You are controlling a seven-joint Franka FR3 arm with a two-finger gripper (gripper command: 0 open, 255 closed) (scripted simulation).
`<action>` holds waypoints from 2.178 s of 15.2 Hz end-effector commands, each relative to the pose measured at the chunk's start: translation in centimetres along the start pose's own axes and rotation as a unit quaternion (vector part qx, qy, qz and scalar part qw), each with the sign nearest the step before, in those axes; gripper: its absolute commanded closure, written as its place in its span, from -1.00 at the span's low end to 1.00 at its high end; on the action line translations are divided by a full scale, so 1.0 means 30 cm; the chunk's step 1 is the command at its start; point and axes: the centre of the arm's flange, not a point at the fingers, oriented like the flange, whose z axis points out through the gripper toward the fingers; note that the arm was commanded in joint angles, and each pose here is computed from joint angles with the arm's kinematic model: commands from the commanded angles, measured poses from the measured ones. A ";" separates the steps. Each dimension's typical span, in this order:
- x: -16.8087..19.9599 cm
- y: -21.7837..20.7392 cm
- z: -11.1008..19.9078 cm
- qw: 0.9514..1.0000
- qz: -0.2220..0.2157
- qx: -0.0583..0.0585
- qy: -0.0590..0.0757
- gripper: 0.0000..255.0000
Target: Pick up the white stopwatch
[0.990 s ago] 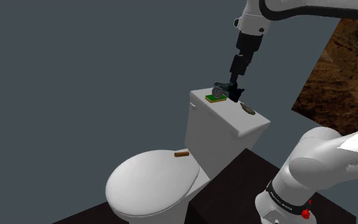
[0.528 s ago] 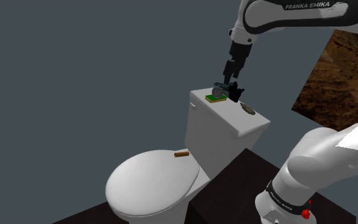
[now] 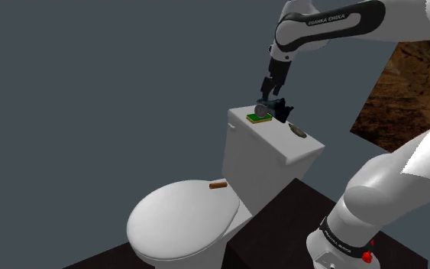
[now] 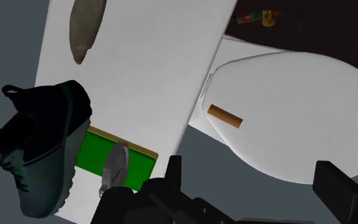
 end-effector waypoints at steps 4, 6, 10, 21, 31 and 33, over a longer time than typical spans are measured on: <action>0.098 0.169 0.109 1.000 0.019 0.003 0.003 -1.00; 0.138 0.234 0.154 1.000 0.027 0.004 0.005 -1.00; 0.213 0.367 0.243 0.999 0.042 0.007 0.007 -1.00; 0.286 0.509 0.447 0.998 0.058 0.010 0.010 -1.00; 0.285 0.508 0.471 0.998 0.058 0.010 0.010 1.00; 0.285 0.508 0.471 0.998 0.058 0.010 0.010 1.00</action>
